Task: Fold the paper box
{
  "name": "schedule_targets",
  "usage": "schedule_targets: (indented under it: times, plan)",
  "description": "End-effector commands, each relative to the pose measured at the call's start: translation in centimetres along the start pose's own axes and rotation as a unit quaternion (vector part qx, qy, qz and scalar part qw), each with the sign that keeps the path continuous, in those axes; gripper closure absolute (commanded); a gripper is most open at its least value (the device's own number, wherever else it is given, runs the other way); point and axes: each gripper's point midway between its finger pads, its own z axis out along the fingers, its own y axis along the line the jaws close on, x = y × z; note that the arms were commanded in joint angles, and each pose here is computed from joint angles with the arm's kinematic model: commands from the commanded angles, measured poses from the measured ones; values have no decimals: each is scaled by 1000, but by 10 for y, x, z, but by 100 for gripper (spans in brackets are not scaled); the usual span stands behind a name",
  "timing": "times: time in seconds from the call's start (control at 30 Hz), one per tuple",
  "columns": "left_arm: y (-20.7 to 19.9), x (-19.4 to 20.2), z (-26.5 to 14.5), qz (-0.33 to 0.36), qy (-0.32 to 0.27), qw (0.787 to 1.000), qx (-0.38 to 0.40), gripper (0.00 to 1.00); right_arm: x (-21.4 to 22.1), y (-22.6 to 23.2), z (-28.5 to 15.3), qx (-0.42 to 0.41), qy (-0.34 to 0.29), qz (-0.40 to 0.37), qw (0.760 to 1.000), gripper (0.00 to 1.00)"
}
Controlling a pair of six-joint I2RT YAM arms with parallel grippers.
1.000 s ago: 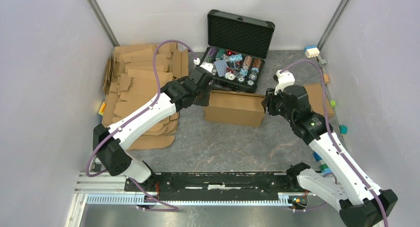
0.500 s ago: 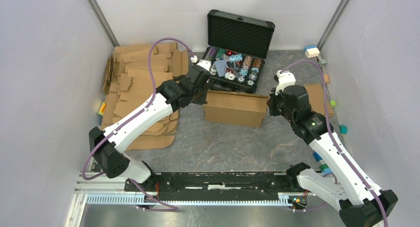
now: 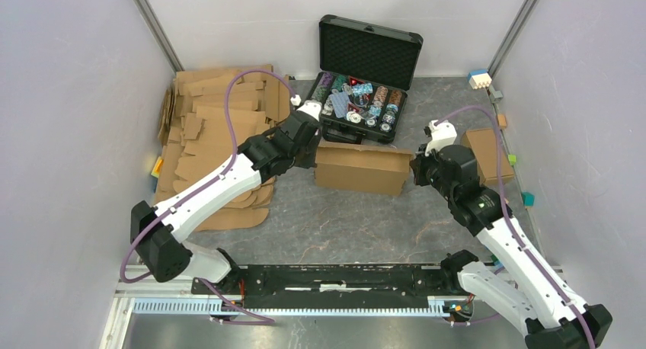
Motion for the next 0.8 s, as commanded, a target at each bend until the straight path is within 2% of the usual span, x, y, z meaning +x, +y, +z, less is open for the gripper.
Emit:
schedule_targets:
  times: [0.0,0.07,0.13,0.2,0.27,0.53,0.6,0.7,0.77]
  plan:
    - [-2,10,0,-5,-6,1000,15,98,34,-4,6,4,34,-1,999,100]
    - [-2,11,1,-6,-5,1000,16,98,33,-2,7,0,35,-3,999,93]
    - [-3,9,-1,-7,-8,1000,17,95,24,1,4,-8,27,-6,1000,81]
    - [-3,3,-5,-6,-14,1000,20,87,12,3,-1,-15,13,-10,1000,63]
    - [-2,-2,-12,-5,-16,1000,16,74,0,6,-7,-21,0,-17,1000,55]
    - [-1,-14,-44,-10,-32,999,40,43,-24,16,-21,-50,-12,-35,998,43]
    - [-2,-17,-49,-11,-34,998,46,41,-30,17,-25,-53,-21,-36,998,36]
    - [-4,-22,-55,-12,-39,998,52,42,-37,18,-31,-56,-30,-39,997,35]
    - [-6,-29,-61,-18,-51,996,64,54,-44,17,-35,-54,-45,-38,997,39]
